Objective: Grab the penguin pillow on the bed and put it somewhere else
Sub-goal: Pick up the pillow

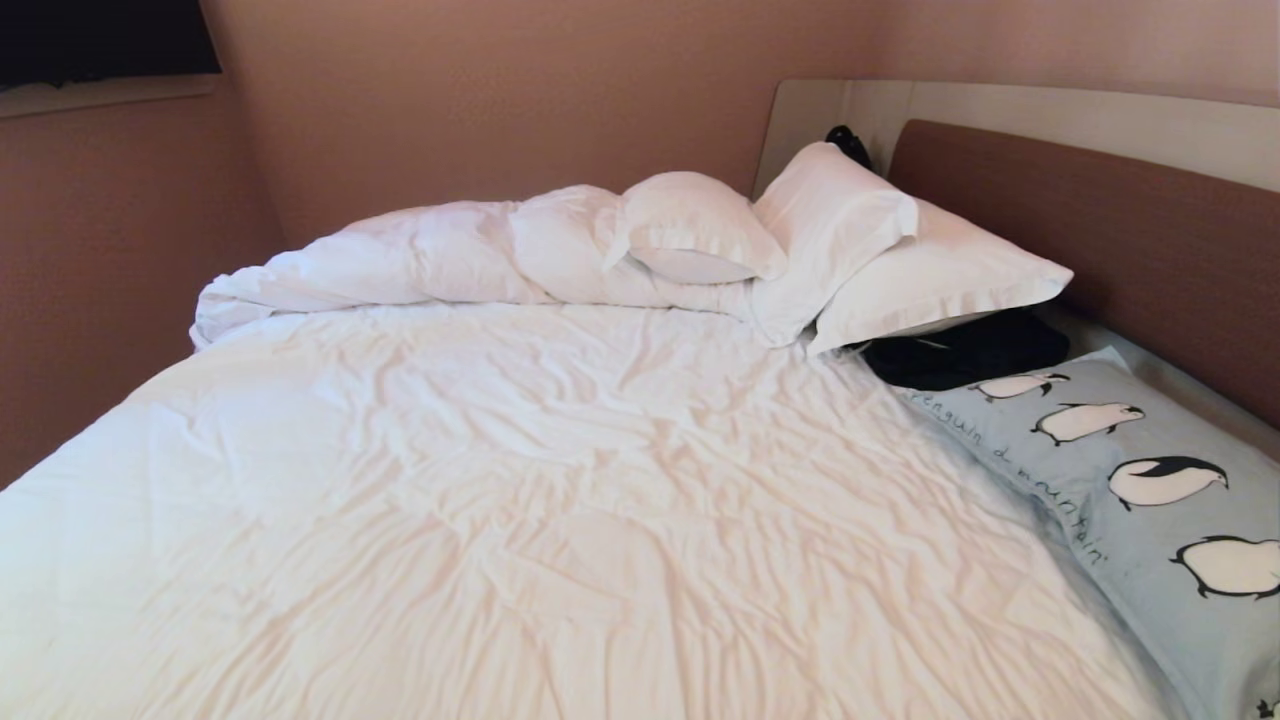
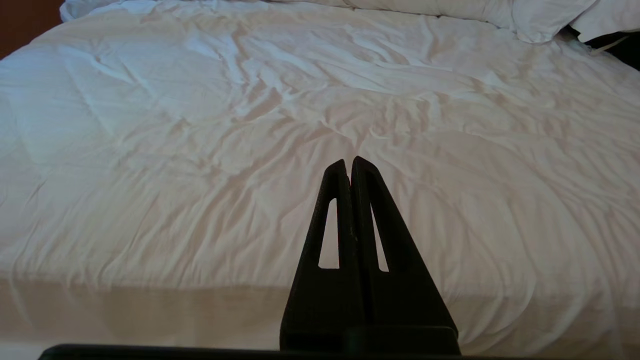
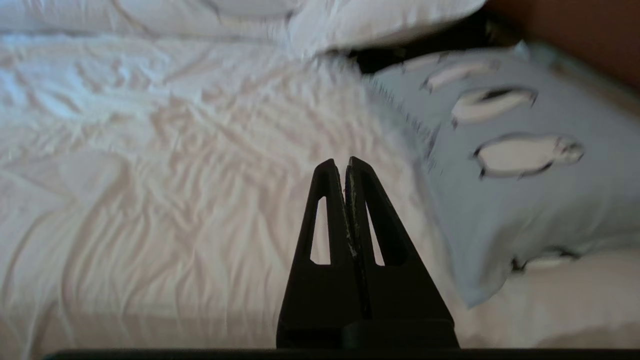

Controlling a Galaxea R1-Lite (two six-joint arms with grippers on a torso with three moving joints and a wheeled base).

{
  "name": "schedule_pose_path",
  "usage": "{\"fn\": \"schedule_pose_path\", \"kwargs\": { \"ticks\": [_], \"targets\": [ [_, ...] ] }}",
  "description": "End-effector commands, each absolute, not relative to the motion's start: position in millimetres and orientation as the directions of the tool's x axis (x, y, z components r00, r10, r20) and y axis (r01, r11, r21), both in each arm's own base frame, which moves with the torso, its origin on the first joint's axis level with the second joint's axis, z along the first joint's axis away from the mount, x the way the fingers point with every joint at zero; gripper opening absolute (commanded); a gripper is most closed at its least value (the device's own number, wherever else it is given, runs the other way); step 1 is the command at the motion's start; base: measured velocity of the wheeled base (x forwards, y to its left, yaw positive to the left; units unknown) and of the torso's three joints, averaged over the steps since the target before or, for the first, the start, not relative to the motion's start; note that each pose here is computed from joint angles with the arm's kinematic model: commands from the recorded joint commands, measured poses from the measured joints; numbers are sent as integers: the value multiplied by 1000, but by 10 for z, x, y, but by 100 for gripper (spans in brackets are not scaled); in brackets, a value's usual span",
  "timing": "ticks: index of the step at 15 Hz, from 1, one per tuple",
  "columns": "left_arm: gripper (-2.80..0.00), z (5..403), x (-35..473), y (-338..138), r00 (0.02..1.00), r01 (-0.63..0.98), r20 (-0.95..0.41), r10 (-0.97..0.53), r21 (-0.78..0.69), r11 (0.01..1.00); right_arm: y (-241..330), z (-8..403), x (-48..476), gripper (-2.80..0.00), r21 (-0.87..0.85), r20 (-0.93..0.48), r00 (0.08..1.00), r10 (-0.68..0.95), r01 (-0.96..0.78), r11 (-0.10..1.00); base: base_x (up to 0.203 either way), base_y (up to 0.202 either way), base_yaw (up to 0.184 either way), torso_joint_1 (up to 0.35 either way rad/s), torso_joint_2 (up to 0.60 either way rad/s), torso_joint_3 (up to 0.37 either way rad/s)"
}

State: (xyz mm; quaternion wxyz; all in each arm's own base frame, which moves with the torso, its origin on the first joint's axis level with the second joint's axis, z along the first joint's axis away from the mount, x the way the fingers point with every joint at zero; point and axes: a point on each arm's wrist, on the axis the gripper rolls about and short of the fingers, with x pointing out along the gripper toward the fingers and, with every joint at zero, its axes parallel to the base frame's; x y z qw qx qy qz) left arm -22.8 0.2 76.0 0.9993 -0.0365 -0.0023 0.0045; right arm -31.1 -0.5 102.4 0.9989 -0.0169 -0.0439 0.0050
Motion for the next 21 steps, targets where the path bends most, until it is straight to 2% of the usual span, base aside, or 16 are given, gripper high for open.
{"fn": "schedule_pose_path", "kwargs": {
  "ticks": [1, 4, 8, 11, 13, 16, 21],
  "targets": [
    [-280, 753, -226, 2, 1000, -10, 3, 11, -74, 997, -6, 1199, -333, -280, -91, 35, 999, 10, -7, 996, 0, 0, 0, 0, 0, 0],
    [-280, 753, -226, 2, 1000, -10, 3, 11, -74, 997, -2, 1456, -100, -280, -151, -148, 989, 13, -35, 988, 0, 0, 0, 0, 0, 0],
    [-280, 752, -226, 2, 1000, -10, 3, 10, -74, 997, -2, 1823, 603, -280, -161, -356, 934, -25, -35, 986, 0, 0, 0, 0, 0, 0],
    [-280, 753, -226, 2, 1000, -10, 3, 11, -74, 997, -53, 1955, 1310, -280, -143, -428, 899, -91, 32, 989, 0, 0, 0, 0, 0, 0],
    [-280, 753, -226, 2, 1000, -10, 3, 11, -74, 997, -150, 1984, 1825, -280, -131, -423, 895, -141, 93, 987, 0, 0, 0, 0, 0, 0],
    [-280, 753, -226, 2, 1000, -10, 3, 11, -74, 997, -334, 1782, 2507, -280, -131, -421, 886, -192, 150, 980, 0, 0, 0, 0, 0, 0],
    [-280, 753, -226, 2, 1000, -10, 3, 11, -74, 997, -758, 1047, 3506, -280, -140, -380, 886, -266, 229, 963, 0, 0, 0, 0, 0, 0]
  ]
}}
